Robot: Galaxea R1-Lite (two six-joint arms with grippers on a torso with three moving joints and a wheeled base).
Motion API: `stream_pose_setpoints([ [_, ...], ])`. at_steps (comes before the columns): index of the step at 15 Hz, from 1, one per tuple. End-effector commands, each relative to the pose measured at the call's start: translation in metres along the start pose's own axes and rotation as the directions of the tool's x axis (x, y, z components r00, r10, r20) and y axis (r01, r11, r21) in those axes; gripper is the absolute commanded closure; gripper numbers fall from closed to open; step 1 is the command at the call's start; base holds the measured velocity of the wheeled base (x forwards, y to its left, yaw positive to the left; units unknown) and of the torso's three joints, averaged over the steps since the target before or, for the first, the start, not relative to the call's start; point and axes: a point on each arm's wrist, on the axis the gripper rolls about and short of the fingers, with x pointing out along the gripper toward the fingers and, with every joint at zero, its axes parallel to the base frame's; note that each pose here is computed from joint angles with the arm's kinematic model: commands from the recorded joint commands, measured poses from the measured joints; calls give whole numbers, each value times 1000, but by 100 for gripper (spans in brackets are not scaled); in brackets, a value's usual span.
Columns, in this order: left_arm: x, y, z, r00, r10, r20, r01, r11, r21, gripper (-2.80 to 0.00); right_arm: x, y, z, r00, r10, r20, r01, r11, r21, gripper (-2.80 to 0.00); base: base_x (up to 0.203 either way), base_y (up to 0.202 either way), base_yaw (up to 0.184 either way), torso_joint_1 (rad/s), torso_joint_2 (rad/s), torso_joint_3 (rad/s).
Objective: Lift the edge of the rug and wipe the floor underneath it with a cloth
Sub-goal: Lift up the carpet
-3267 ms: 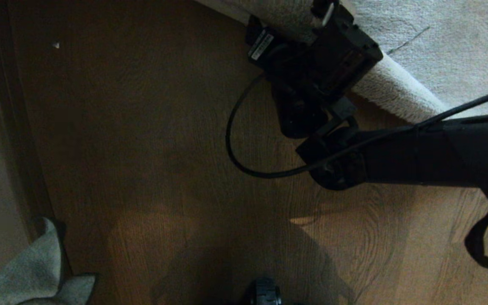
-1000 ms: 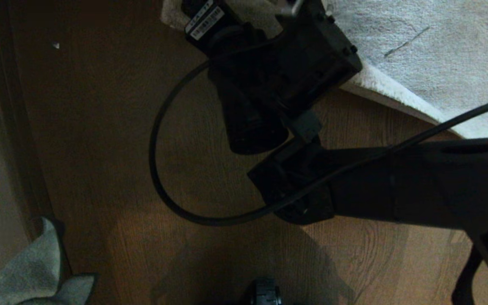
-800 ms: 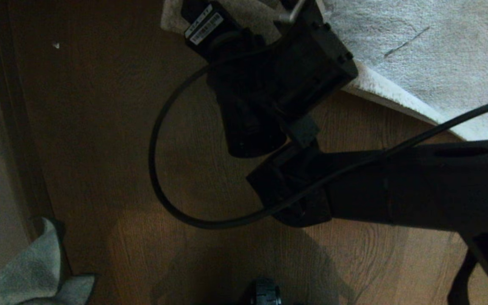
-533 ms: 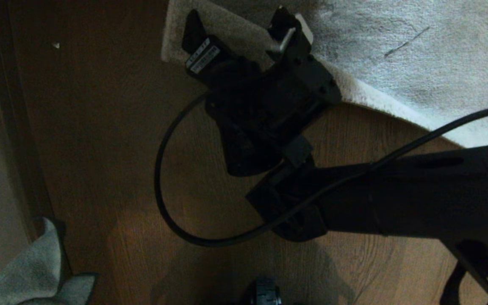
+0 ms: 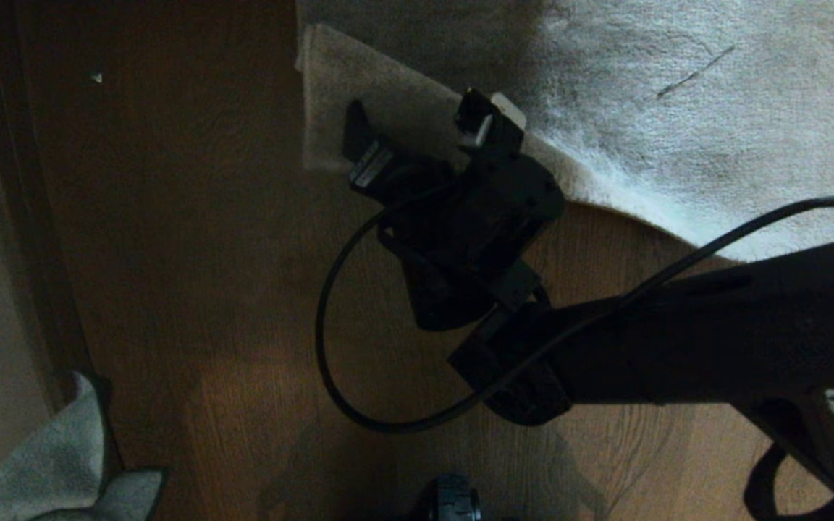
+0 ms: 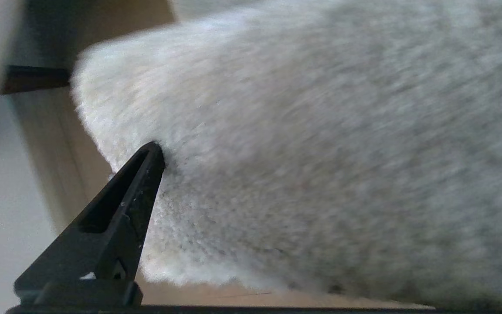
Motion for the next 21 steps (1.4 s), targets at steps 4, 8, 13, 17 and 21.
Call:
stream_pose_setpoints([
  [4, 0, 0, 0, 1000, 0, 0, 0, 1000, 1, 0, 4, -18, -12, 999, -49, -3, 49, 993, 109, -280, 0, 0, 0, 0, 0, 0],
  [8, 0, 0, 0, 1000, 0, 0, 0, 1000, 1, 0, 5, -20, -13, 998, -62, 0, 60, 963, 263, -280, 0, 0, 0, 0, 0, 0],
  [13, 0, 0, 0, 1000, 0, 0, 0, 1000, 1, 0, 5, -18, -7, 998, -49, 36, 26, 882, 470, -280, 0, 0, 0, 0, 0, 0],
  [17, 0, 0, 0, 1000, 0, 0, 0, 1000, 1, 0, 4, -16, -4, 998, -34, 48, 3, 844, 537, -280, 0, 0, 0, 0, 0, 0],
  [21, 0, 0, 0, 1000, 0, 0, 0, 1000, 1, 0, -2, -5, -4, 1000, -23, -1, 20, 840, 542, -280, 0, 0, 0, 0, 0, 0],
])
